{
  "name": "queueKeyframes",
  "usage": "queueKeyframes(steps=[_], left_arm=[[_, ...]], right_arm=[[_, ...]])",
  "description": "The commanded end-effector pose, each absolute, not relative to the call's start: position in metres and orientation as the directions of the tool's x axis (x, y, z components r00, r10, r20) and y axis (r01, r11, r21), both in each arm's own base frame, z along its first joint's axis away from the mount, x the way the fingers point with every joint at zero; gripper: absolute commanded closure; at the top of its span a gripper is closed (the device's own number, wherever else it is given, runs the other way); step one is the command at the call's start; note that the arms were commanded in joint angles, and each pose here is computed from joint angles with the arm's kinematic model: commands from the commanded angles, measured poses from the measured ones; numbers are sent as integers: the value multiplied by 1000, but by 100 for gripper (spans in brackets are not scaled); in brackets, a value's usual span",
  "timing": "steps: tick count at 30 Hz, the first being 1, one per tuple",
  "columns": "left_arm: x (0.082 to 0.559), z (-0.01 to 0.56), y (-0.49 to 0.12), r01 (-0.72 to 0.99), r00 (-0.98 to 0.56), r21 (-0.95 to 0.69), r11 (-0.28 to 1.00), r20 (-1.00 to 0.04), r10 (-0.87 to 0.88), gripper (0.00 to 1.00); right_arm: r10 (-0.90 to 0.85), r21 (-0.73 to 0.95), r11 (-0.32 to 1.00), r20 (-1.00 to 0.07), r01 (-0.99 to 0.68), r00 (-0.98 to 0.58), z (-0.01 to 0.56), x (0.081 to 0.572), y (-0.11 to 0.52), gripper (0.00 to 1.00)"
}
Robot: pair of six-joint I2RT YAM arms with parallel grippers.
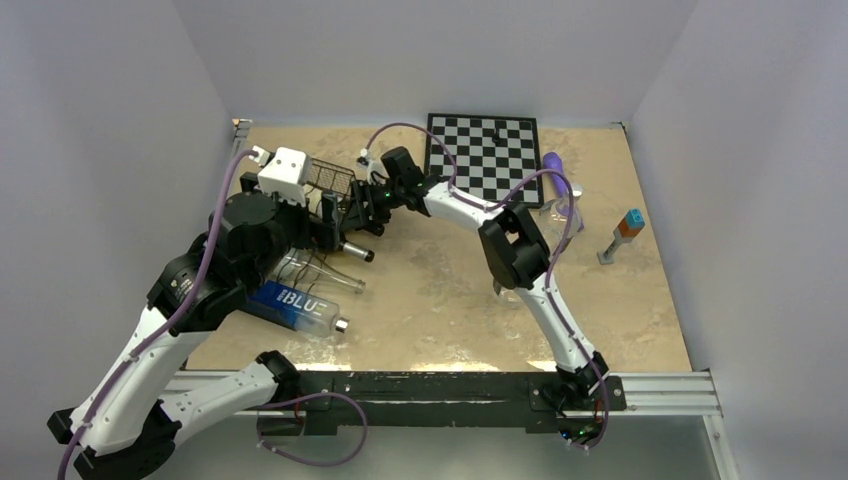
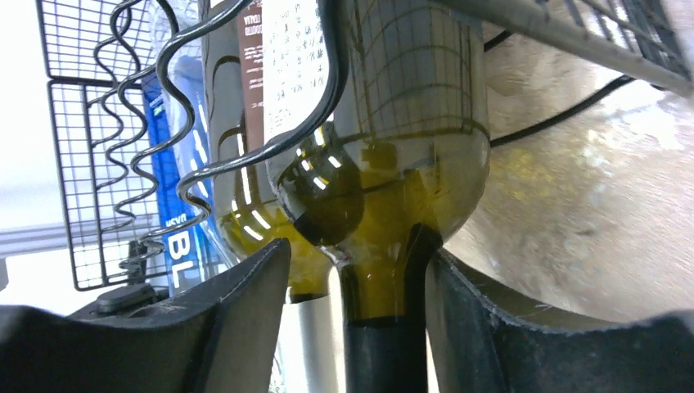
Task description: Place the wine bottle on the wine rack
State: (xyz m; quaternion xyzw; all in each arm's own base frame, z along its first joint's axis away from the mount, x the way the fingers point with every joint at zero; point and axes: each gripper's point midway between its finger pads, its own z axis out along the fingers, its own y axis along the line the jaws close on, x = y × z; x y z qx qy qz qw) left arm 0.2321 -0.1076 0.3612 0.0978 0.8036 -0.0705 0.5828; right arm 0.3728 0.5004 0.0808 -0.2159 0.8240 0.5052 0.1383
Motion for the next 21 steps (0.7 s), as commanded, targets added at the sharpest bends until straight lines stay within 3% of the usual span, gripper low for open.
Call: queueKeyframes(steps=[1,14,21], left_arm=[[230,377,-106,241,-266,-33,970,-963,33,1],[226,375,-100,233,-255,-26,972,-966,35,1],[225,379,-98,239,-237,-11,971,-970,48,1]], right_arm=[[-101,686,366,-643,-629,-759,161,391,507,34],[-110,557,577,-672,-598,-732,153,405,473,14],[-86,473,660,-724,-584,-684,181,407,445,6]])
